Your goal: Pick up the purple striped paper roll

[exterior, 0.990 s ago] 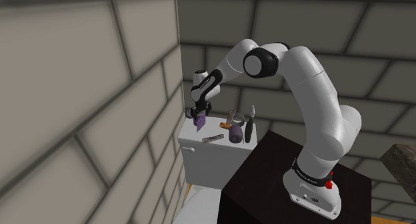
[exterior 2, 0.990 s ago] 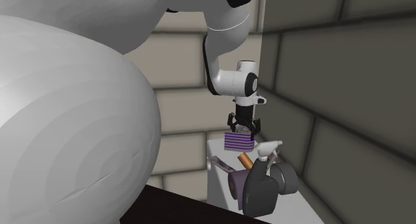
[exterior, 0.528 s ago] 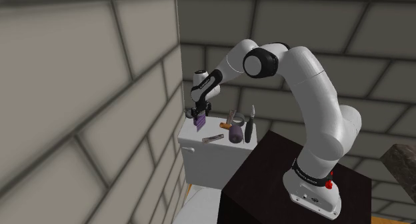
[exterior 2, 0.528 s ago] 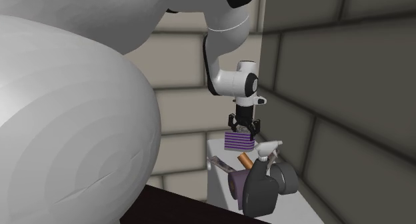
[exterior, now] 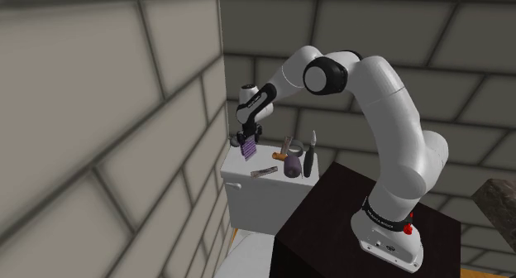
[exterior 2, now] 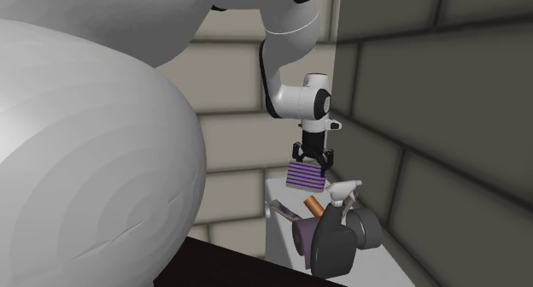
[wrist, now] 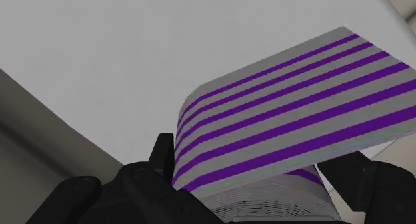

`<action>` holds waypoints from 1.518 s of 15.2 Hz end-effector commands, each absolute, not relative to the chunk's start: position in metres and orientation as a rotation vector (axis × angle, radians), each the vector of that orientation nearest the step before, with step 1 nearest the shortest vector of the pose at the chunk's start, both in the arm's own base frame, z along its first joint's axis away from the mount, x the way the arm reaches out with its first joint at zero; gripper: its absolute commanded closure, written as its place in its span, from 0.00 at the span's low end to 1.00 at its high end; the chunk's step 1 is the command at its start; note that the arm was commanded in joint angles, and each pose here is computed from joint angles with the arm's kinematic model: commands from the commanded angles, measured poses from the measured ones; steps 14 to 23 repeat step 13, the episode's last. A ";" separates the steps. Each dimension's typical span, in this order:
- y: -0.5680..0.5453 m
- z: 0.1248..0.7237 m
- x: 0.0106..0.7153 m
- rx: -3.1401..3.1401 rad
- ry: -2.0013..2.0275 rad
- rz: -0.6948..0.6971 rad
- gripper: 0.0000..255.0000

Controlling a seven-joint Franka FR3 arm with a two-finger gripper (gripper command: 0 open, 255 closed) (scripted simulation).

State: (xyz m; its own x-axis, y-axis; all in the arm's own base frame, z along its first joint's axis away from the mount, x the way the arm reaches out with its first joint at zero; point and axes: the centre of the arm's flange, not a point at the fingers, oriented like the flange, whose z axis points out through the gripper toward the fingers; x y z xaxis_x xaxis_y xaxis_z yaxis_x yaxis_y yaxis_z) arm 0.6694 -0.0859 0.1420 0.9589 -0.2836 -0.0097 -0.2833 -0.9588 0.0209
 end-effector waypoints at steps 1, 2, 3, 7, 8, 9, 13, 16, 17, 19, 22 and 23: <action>-0.087 0.153 0.670 3.090 -0.447 -0.019 1.00; -0.087 0.158 0.670 3.090 -0.447 -0.019 1.00; -0.087 0.163 0.670 3.090 -0.447 -0.019 1.00; -0.087 0.184 0.670 3.090 -0.447 -0.019 1.00; -0.087 0.190 0.670 3.090 -0.447 -0.019 1.00; -0.087 0.195 0.670 3.090 -0.447 -0.019 1.00; -0.087 0.206 0.670 3.090 -0.447 -0.019 1.00; -0.087 0.206 0.670 3.090 -0.447 -0.019 1.00; -0.087 0.206 0.670 3.090 -0.447 -0.019 1.00; -0.087 0.206 0.670 3.090 -0.447 -0.019 1.00; -0.087 0.206 0.670 3.090 -0.447 -0.019 1.00; -0.087 0.206 0.670 3.090 -0.447 -0.019 1.00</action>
